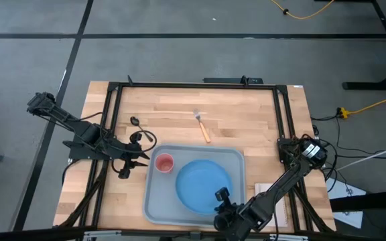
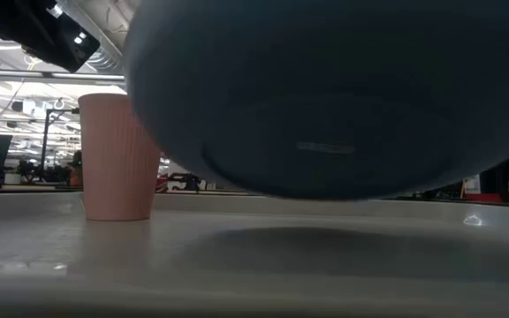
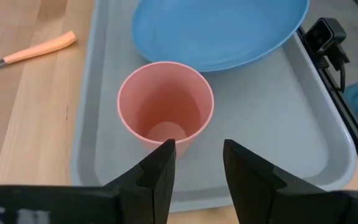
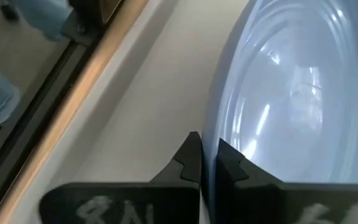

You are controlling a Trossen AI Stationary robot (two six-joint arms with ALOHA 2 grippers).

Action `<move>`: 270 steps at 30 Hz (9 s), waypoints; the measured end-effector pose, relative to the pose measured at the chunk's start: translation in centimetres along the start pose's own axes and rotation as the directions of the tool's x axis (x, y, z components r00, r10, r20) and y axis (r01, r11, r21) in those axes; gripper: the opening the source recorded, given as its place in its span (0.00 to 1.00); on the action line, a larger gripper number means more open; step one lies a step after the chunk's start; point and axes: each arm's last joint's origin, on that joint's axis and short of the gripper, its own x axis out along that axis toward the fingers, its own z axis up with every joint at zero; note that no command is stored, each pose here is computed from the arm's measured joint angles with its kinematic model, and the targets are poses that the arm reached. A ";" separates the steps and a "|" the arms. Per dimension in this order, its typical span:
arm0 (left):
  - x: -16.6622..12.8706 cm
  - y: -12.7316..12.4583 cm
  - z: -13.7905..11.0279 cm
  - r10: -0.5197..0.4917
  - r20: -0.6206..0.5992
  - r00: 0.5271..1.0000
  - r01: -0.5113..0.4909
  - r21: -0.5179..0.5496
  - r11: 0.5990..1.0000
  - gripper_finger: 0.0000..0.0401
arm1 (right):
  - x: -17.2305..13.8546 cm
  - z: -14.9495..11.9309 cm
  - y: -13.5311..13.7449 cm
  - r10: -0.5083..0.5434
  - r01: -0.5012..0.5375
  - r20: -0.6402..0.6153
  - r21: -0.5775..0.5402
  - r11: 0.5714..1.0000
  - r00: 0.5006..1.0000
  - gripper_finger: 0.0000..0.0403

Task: Pick and place plate/cup/fork/spoon on tray
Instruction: Put the blue plate on the gray tray on the right of the pink cup, then put the orange fork on the gray tray on the right of the blue plate, then put the black spoon on the gray tray on the left of the blue plate

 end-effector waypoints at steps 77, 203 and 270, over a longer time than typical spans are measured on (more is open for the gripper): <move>0.0 -0.1 0.4 -0.011 0.042 0.999 0.023 -0.295 0.955 0.32 | 6.7 -7.0 -29.6 0.064 0.340 -0.459 0.738 0.583 0.886 0.14; 0.0 -0.1 0.4 -0.019 0.039 0.999 0.031 -0.340 0.940 0.32 | 1.4 -5.7 -2.5 0.076 0.373 -0.390 0.779 -0.504 0.918 0.16; 0.0 0.2 0.4 0.083 0.060 0.995 -0.072 -0.166 0.984 0.32 | -6.4 -6.1 -23.8 -0.815 0.882 -0.430 0.427 0.197 0.389 0.36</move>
